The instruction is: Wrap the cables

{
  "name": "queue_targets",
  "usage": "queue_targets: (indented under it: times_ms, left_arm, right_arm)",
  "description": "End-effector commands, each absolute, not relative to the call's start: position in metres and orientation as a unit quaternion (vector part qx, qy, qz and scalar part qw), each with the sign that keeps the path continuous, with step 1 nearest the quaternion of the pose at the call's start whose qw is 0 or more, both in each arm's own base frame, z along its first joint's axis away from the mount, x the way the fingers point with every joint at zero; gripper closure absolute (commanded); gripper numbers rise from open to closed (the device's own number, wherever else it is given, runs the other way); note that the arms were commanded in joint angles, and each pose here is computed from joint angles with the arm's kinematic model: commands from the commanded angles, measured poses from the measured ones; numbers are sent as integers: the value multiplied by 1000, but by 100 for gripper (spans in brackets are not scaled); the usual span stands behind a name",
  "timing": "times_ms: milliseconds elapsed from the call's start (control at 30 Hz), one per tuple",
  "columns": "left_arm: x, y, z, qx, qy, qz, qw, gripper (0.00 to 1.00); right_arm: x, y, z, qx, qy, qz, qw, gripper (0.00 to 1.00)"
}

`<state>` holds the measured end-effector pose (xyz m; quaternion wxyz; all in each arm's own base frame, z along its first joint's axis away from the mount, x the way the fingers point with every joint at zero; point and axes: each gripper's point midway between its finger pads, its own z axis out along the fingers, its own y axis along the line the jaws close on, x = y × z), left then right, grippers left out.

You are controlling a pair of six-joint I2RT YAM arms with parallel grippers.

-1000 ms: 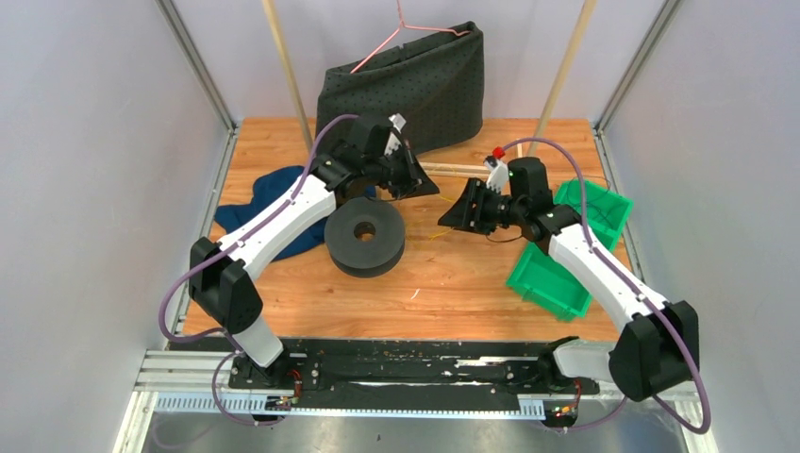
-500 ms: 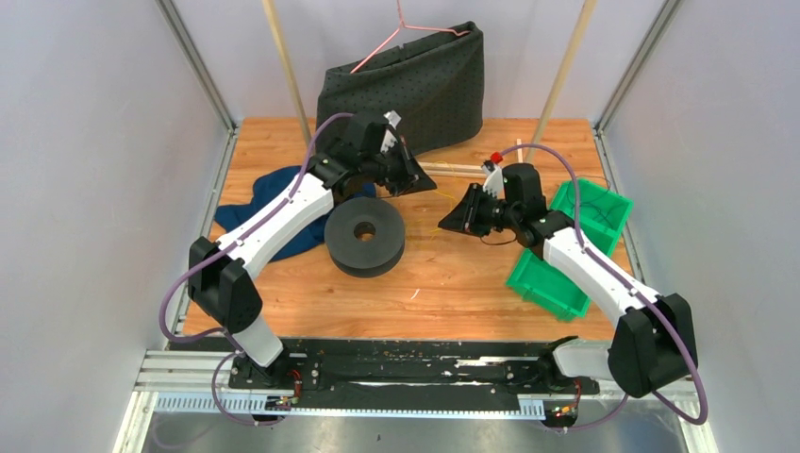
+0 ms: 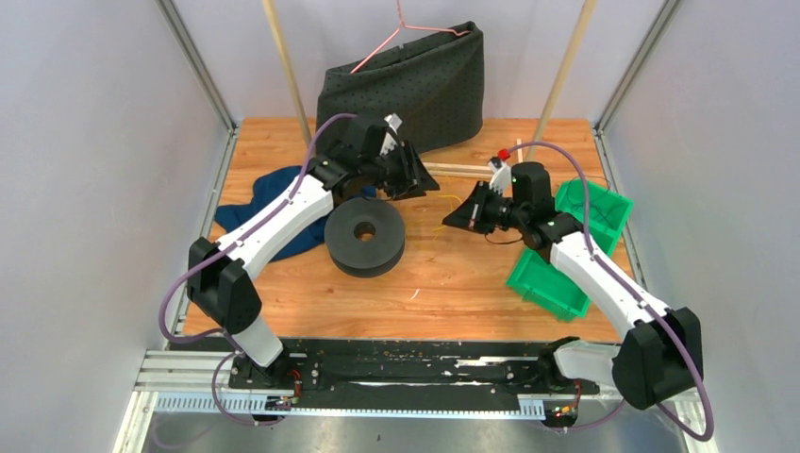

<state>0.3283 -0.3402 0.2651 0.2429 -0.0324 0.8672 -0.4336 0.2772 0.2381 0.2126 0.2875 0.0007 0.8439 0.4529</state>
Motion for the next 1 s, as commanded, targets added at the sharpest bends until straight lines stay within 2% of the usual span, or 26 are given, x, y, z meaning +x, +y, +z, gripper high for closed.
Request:
queue_targets:
  times_ms: [0, 67, 300, 433, 567, 767, 967]
  left_arm:
    - [326, -326, 280, -10, 871, -410, 269, 34]
    - [327, -316, 285, 8, 877, -383, 289, 19]
    - [317, -241, 282, 20, 905, -258, 338, 4]
    - [298, -170, 237, -63, 928, -190, 315, 0]
    - [278, -116, 187, -172, 929, -182, 272, 0]
    - [271, -100, 127, -251, 909, -221, 250, 5]
    - [289, -107, 94, -252, 884, -273, 282, 7]
  right_arm:
    - [276, 225, 240, 15, 824, 486, 291, 99]
    - [277, 212, 243, 46, 818, 499, 283, 99]
    - [274, 170, 255, 118, 795, 532, 266, 99]
    - [282, 141, 261, 178, 774, 548, 261, 99]
    - [287, 136, 266, 192, 765, 555, 265, 99]
    - [292, 135, 268, 187, 765, 553, 271, 99]
    - [290, 135, 275, 173, 769, 549, 278, 99]
